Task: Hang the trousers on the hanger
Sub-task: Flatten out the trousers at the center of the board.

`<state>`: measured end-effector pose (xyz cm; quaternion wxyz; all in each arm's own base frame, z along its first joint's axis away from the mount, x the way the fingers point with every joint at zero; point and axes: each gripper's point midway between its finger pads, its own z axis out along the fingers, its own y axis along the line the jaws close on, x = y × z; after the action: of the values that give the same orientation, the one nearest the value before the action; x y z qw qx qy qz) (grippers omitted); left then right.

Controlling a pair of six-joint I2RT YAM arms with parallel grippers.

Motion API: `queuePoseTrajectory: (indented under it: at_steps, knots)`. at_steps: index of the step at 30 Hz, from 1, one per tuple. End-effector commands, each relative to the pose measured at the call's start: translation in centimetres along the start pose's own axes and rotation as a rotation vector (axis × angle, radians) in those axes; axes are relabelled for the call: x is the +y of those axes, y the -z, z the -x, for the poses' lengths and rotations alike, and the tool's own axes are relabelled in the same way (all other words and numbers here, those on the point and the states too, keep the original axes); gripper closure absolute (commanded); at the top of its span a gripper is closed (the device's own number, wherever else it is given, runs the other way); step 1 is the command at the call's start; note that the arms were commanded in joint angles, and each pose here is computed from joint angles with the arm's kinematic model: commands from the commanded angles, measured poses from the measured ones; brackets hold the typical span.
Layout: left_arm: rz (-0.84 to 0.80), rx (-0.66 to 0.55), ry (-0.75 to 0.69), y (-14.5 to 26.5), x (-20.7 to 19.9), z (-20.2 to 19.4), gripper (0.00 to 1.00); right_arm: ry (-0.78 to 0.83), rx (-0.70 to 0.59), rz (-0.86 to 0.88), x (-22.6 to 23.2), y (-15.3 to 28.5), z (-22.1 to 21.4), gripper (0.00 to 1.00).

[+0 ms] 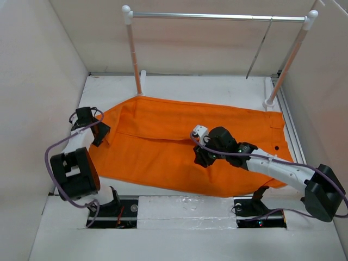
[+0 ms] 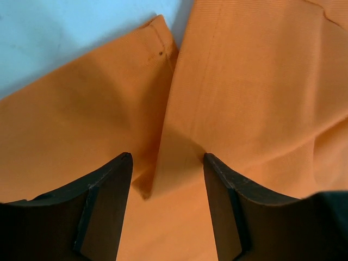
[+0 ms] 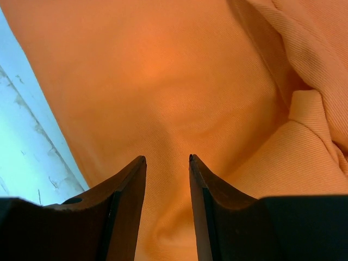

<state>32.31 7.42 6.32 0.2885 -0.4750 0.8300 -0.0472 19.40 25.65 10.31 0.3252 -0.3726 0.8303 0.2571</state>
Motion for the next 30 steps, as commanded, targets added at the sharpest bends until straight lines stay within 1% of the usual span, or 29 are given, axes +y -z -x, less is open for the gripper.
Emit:
queuePoseTrajectory:
  at_steps: [1, 2, 3, 5, 7, 8, 9, 10, 15, 18, 19, 21, 22, 23, 25, 26, 27, 29, 30]
  knots:
    - [-0.074, -0.048, 0.019, -0.5, -3.2, 2.9, 0.49, 0.037, -0.078, 0.038, 1.2, -0.1, 2.4, 0.57]
    - [-0.068, -0.04, 0.017, -1.2, -3.4, 3.0, 0.49, 0.041, -0.067, 0.036, 1.1, -0.1, 2.3, 0.57]
    - [-0.089, -0.059, 0.013, -1.0, -4.6, 4.3, 0.49, 0.042, -0.064, 0.032, 1.1, 0.0, 2.3, 0.57]
    - [-0.091, -0.083, 0.011, -1.9, -6.0, 6.3, 0.51, 0.08, -0.053, 0.025, 0.8, 0.1, 2.2, 0.56]
    - [-0.087, -0.089, 0.004, -2.2, -6.2, 6.6, 0.51, 0.079, -0.047, 0.018, 0.7, 0.1, 1.9, 0.56]
    - [-0.031, -0.095, 0.004, -3.5, -5.4, 6.9, 0.52, 0.072, -0.043, 0.014, 0.6, 0.2, 1.7, 0.56]
    - [-0.015, -0.112, 0.002, -3.5, -5.8, 7.9, 0.53, 0.069, -0.047, 0.014, 0.7, 0.3, 1.7, 0.56]
    - [0.007, -0.095, -0.012, -4.5, -5.6, 7.8, 0.53, 0.068, -0.04, 0.009, 0.6, 0.4, 1.4, 0.57]
    - [0.054, -0.094, -0.035, -6.4, -6.1, 9.2, 0.54, 0.058, -0.026, -0.011, 0.2, 0.4, 0.8, 0.56]
    - [0.091, -0.054, -0.052, -8.1, -6.0, 9.2, 0.54, 0.056, -0.021, -0.012, 0.2, 0.1, 0.9, 0.56]
    - [0.118, -0.023, -0.059, -9.4, -5.4, 8.5, 0.54, 0.055, -0.017, -0.012, 0.1, 0.0, 0.9, 0.56]
    - [0.133, -0.017, -0.07, -9.9, -5.6, 8.9, 0.54, 0.057, -0.019, -0.01, 0.2, -0.2, 1.3, 0.56]
    - [0.156, -0.001, -0.076, -10.9, -5.1, 8.5, 0.54, 0.058, -0.018, -0.01, 0.1, -0.3, 1.4, 0.56]
    - [0.158, -0.007, -0.085, -11.1, -5.2, 8.8, 0.57, 0.056, -0.006, -0.011, 0.1, -0.5, 1.3, 0.56]
    - [0.169, -0.022, -0.097, -11.9, -5.5, 9.7, 0.67, 0.05, -0.009, -0.027, -0.4, -0.5, 1.7, 0.57]
    - [0.168, -0.026, -0.103, -12.1, -5.8, 10.0, 0.93, 0.047, 0.0, -0.03, -0.4, -0.5, 1.5, 0.57]
    - [0.158, -0.048, -0.11, -12.0, -6.7, 11.3, 1.0, 0.047, -0.001, -0.041, -0.6, -0.4, 1.6, 0.56]
    - [0.173, -0.038, -0.116, -13.3, -6.8, 11.5, 1.0, 0.031, 0.006, -0.062, -1.1, -0.2, 1.7, 0.57]
    - [0.167, -0.07, -0.106, -13.1, -7.5, 13.5, 1.0, 0.02, 0.012, -0.097, -1.9, -0.1, 1.6, 0.57]
